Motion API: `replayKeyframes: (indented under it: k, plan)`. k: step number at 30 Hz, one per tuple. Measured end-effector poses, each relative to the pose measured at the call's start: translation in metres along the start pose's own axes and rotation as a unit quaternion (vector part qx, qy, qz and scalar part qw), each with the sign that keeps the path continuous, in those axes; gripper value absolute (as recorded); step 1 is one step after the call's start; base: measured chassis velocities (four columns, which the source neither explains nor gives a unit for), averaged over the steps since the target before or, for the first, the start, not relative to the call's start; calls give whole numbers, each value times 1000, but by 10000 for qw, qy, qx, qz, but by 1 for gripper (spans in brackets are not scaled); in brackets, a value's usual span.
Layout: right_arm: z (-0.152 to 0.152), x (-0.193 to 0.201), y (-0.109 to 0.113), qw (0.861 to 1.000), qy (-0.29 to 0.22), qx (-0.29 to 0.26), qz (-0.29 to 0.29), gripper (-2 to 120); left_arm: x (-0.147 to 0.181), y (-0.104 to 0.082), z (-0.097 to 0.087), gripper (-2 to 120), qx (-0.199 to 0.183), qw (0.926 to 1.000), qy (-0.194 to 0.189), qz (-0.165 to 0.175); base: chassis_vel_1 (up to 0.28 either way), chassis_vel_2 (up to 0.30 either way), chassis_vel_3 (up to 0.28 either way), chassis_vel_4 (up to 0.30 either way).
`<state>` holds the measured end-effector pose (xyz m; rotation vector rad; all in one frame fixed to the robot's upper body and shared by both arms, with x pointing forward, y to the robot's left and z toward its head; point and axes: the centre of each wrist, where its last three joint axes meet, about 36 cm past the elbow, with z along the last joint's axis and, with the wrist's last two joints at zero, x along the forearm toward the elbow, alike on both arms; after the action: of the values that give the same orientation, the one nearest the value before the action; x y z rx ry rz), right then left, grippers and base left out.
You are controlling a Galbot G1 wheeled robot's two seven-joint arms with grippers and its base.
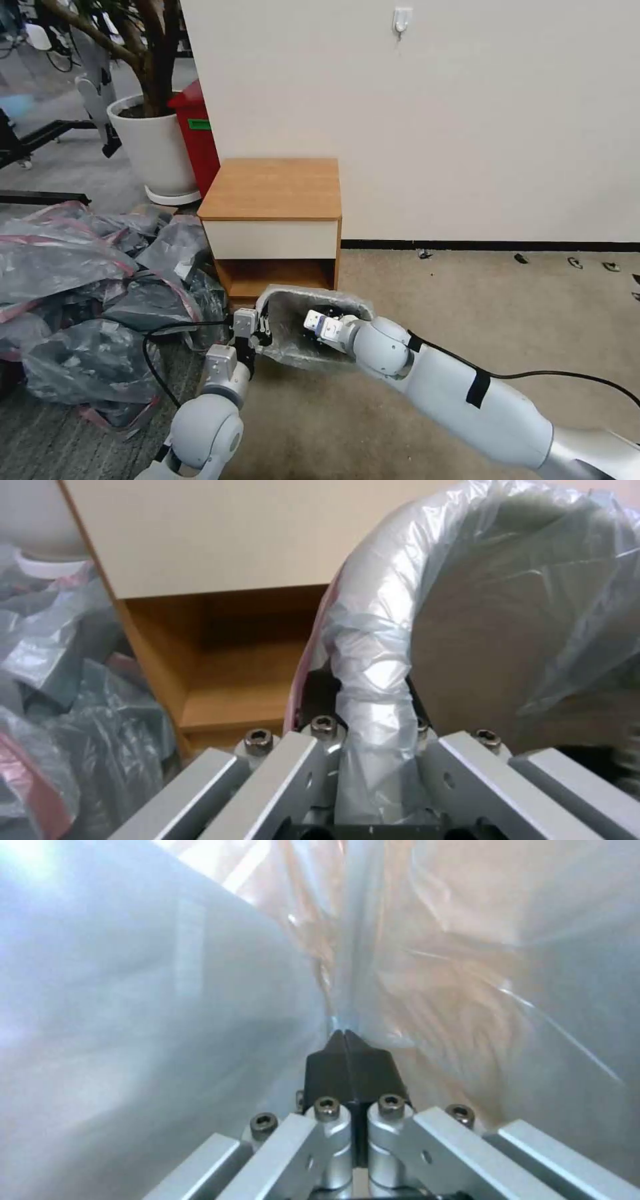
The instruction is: Pick up the garbage bag from the table and place it over the trash can.
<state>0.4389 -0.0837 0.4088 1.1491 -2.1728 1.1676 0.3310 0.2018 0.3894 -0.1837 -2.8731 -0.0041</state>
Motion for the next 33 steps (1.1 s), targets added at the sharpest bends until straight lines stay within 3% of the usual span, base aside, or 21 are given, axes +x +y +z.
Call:
replayKeyframes:
  k: [9, 12, 13, 16, 17, 20, 21, 22, 24, 26, 27, 31, 33]
  plan:
    - [11, 65, -14, 9994, -317, -144, 33, 0, -4, 5, -2, 2, 550, 9980, 264, -187, 0, 0, 0, 0]
    - [18, 113, -27, 9968, -563, -409, 386, 0, -6, 6, -8, 2, 1003, 9932, 532, -238, 0, 0, 0, 0]
    - [18, 113, -27, 9968, -563, -409, 386, 0, -6, 6, -8, 2, 1003, 9932, 532, -238, 0, 0, 0, 0]
    - [35, 159, -39, 9860, -967, -736, 1146, 0, -6, 7, -14, 2, 1470, 9848, 884, -259, 0, 0, 0, 0]
    - [35, 159, -39, 9860, -967, -736, 1146, 0, -6, 7, -14, 2, 1470, 9848, 884, -259, 0, 0, 0, 0]
    - [55, 172, -34, 9595, -1530, -1247, 2012, 0, -2, 5, -23, 2, 1891, 9732, 1295, -210, 0, 0, 0, 0]
    - [61, 173, -31, 9430, -1874, -1496, 2307, 2, 0, 4, -26, 2, 1988, 9690, 1455, -211, 0, 0, 0, 0]
    - [61, 173, -31, 9430, -1874, -1496, 2307, 2, 0, 4, -26, 2, 1988, 9690, 1455, -211, 0, 0, 0, 0]
    - [72, 172, -21, 9136, -2431, -1873, 2667, 10, 1, 3, -31, 2, 2137, 9611, 1737, -199, 0, 0, 0, 0]
    - [78, 172, -13, 8932, -2689, -2093, 2934, 18, 2, 3, -36, 2, 2223, 9547, 1970, -197, 0, 0, 0, 0]
    - [78, 172, -13, 8932, -2689, -2093, 2934, 18, 2, 3, -36, 2, 2223, 9547, 1970, -197, 0, 0, 0, 0]
    - [81, 172, -1, 8689, -2841, -2241, 3376, 37, -2, 1, -39, 2, 2277, 9437, 2393, -192, 0, 0, 0, 0]
    - [81, 172, 2, 8659, -2846, -2258, 3439, 40, -4, 1, -38, 2, 2269, 9426, 2442, -201, 0, 0, 0, 0]
